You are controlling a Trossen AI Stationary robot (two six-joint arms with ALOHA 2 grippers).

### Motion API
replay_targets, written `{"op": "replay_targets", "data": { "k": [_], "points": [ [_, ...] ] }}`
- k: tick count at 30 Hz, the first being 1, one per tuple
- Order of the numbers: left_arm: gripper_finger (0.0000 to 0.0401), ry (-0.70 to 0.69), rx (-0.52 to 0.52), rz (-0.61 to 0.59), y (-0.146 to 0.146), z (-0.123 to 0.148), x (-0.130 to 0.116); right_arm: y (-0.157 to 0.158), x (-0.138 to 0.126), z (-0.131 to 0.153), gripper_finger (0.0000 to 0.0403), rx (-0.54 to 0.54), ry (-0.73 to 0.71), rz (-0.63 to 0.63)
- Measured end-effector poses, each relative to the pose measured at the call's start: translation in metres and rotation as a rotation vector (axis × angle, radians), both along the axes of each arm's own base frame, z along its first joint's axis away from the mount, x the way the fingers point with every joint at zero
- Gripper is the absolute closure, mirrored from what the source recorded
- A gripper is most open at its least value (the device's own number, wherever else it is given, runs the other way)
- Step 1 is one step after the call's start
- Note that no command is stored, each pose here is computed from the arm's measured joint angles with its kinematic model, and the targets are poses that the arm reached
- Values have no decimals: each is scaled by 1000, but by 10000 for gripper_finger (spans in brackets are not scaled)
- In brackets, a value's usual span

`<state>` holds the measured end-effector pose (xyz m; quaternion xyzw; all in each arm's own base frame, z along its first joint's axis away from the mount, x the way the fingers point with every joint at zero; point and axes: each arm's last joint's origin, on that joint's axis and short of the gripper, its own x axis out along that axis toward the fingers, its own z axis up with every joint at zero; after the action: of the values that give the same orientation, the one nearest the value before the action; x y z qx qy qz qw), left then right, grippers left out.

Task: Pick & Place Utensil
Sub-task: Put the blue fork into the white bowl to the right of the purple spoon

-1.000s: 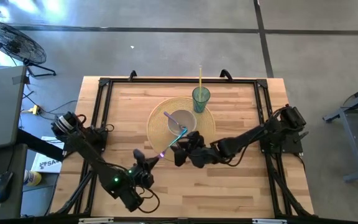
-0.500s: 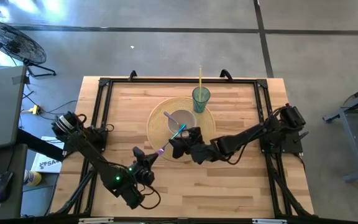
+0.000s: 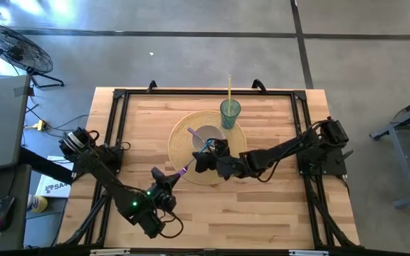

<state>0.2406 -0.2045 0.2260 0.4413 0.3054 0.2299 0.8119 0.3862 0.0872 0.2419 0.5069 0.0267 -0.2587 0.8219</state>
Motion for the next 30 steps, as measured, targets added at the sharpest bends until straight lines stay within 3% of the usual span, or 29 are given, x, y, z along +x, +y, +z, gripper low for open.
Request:
{"op": "replay_targets", "data": {
  "k": [8, 16, 21, 24, 30],
  "points": [
    [387, 22, -21, -3, 0, -1, 0, 0, 0, 4, 395, -27, -13, -12],
    [272, 59, -59, -13, -1, -2, -1, -3, -2, -3, 395, -172, 76, -63],
    [206, 110, -113, -31, -5, -4, -7, -3, -3, 0, 395, -200, 70, -117],
    [190, 114, -166, 17, -3, -5, -16, -4, -5, -1, 394, -245, 94, -166],
    [186, 121, -286, 226, 9, -8, -40, -3, -11, -2, 397, -352, 134, -325]
  ]
}}
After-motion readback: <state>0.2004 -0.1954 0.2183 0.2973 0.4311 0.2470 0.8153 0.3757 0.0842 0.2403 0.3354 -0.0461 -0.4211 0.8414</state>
